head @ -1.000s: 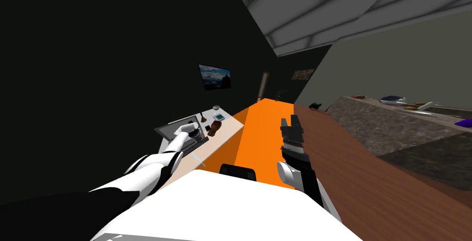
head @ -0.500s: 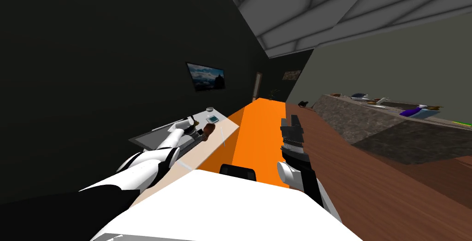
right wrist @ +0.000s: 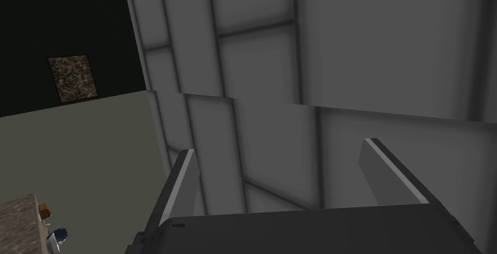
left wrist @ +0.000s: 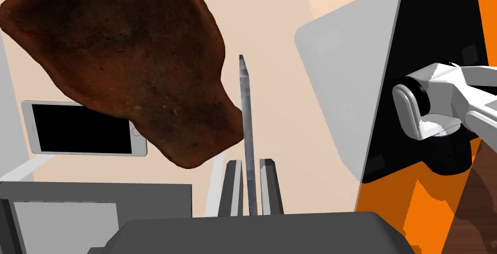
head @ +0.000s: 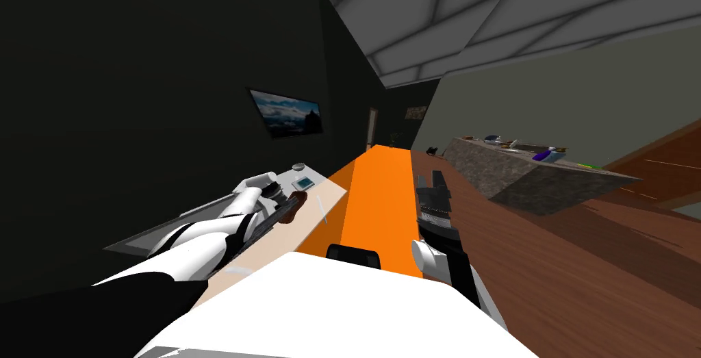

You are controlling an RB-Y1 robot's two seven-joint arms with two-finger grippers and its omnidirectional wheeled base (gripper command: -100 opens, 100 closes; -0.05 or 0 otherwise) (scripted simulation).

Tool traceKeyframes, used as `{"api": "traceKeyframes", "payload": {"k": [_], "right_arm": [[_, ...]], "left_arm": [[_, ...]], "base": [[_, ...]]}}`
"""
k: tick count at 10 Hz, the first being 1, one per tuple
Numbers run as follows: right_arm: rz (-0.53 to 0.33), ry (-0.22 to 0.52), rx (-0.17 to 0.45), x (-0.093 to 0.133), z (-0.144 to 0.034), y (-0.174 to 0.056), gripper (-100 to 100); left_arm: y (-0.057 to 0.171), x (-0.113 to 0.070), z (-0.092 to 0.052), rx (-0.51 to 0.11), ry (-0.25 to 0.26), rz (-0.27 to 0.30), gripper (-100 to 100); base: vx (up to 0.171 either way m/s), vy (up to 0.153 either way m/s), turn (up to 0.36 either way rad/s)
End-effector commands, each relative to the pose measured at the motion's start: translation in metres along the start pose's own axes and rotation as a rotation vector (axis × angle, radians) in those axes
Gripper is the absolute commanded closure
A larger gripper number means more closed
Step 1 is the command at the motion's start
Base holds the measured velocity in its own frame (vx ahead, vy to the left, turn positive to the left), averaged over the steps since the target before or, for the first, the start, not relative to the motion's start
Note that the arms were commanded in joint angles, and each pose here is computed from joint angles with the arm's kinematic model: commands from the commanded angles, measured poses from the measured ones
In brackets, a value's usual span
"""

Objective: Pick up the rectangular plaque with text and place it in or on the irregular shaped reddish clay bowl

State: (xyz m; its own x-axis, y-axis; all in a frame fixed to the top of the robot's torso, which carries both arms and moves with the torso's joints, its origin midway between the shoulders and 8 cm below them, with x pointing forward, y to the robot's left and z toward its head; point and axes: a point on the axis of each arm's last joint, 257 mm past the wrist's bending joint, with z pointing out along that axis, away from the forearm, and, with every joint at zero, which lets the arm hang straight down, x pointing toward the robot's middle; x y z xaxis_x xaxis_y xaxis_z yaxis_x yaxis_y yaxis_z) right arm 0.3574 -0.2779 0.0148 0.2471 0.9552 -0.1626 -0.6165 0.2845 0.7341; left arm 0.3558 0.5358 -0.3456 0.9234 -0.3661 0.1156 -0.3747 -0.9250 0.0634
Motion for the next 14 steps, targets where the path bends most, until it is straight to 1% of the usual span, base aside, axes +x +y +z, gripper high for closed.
{"api": "traceKeyframes", "payload": {"k": [1,2,5,6,7,9,10,11,12,13,14], "right_arm": [[0.000,0.000,0.000,0.000,0.000,0.000,0],[0.000,0.000,0.000,0.000,0.000,0.000,0],[0.000,0.000,0.000,0.000,0.000,0.000,0],[0.000,0.000,0.000,0.000,0.000,0.000,0],[0.000,0.000,0.000,0.000,0.000,0.000,0],[0.000,0.000,0.000,0.000,0.000,0.000,0],[0.000,0.000,0.000,0.000,0.000,0.000,0],[0.000,0.000,0.000,0.000,0.000,0.000,0],[0.000,0.000,0.000,0.000,0.000,0.000,0],[0.000,0.000,0.000,0.000,0.000,0.000,0],[0.000,0.000,0.000,0.000,0.000,0.000,0]], "left_arm": [[-0.009,-0.014,-0.008,0.005,-0.002,-0.015,100],[-0.020,-0.027,-0.020,0.015,-0.003,-0.029,100],[-0.036,-0.048,-0.037,0.033,-0.006,-0.047,100],[-0.046,-0.061,-0.049,0.046,-0.007,-0.056,100],[-0.051,-0.067,-0.054,0.052,-0.008,-0.060,100],[-0.064,-0.086,-0.073,0.072,-0.009,-0.071,100],[-0.064,-0.086,-0.073,0.072,-0.009,-0.071,100],[-0.066,-0.089,-0.076,0.076,-0.009,-0.074,100],[-0.064,-0.088,-0.074,0.074,-0.007,-0.074,100],[-0.065,-0.088,-0.074,0.075,-0.007,-0.073,-100],[-0.065,-0.088,-0.074,0.075,-0.007,-0.074,-100]], "base": [[0.119,0.001,-0.156],[0.124,-0.005,-0.215],[0.096,-0.002,-0.164],[0.100,0.003,-0.244],[0.112,0.009,-0.198],[0.130,0.015,-0.172],[0.072,0.007,-0.078],[0.031,0.006,-0.036],[0.012,0.005,-0.007],[0.000,0.000,0.000],[0.000,0.000,0.000]]}}
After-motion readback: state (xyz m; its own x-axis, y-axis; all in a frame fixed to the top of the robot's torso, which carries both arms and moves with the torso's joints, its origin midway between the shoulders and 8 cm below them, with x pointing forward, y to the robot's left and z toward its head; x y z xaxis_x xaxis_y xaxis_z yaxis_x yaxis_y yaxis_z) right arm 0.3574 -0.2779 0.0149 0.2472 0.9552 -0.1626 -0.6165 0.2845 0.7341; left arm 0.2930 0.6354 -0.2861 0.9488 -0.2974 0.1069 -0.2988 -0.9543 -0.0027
